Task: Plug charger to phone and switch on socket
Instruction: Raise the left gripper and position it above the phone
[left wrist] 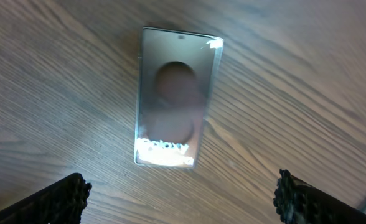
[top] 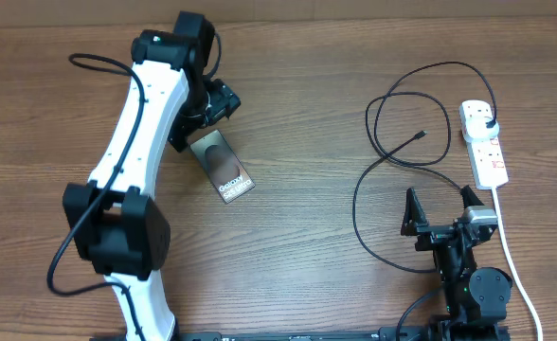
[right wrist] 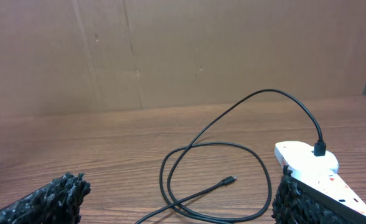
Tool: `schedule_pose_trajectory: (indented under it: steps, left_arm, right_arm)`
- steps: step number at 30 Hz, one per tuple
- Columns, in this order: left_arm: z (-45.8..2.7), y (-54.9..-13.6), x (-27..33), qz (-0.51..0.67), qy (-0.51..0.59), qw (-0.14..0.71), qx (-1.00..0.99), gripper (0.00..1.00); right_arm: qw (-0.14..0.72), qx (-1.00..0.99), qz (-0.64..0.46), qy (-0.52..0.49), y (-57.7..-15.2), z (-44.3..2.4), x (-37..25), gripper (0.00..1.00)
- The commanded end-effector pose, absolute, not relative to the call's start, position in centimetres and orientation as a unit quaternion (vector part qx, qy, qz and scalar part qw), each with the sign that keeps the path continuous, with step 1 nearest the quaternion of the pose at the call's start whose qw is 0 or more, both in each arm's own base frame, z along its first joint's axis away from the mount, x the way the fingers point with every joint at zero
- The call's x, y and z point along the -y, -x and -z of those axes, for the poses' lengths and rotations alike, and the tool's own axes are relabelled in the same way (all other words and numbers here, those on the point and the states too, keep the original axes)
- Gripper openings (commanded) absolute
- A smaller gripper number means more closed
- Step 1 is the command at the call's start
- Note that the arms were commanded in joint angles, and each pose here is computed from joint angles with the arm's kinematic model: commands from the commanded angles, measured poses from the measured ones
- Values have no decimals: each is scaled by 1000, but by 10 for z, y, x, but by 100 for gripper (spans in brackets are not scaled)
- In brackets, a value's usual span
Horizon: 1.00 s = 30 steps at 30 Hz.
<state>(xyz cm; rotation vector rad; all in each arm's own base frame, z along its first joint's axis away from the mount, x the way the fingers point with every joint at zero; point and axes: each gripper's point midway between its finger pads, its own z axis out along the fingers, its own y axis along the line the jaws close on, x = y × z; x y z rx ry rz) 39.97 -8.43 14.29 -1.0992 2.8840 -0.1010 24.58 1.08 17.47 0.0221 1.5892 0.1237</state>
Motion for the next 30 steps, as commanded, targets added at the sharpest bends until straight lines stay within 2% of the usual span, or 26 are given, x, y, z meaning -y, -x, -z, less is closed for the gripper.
schedule_pose_trajectory:
  steps: [1, 10, 18, 24, 30]
  left_arm:
    - [-111, -398, 90, 27, 377, -27, -925, 100]
    - [-59, -389, 96, -13, 355, -89, -930, 100]
    - [-44, -392, 81, -63, 335, -74, -937, 100]
    - [-39, -405, 90, -45, 293, -49, -954, 99]
    - [-41, -400, 103, -50, 289, -49, -955, 100]
  right_arm:
    - [698, -714, -54, -8, -246, -170, -11, 100]
    - [698, -714, -54, -8, -246, -170, -11, 100]
    - [698, -714, -54, -8, -246, -170, -11, 100]
    - [698, -714, -54, -8, -246, -171, -11, 100]
    - [698, -714, -54, -8, -246, -171, -11, 100]
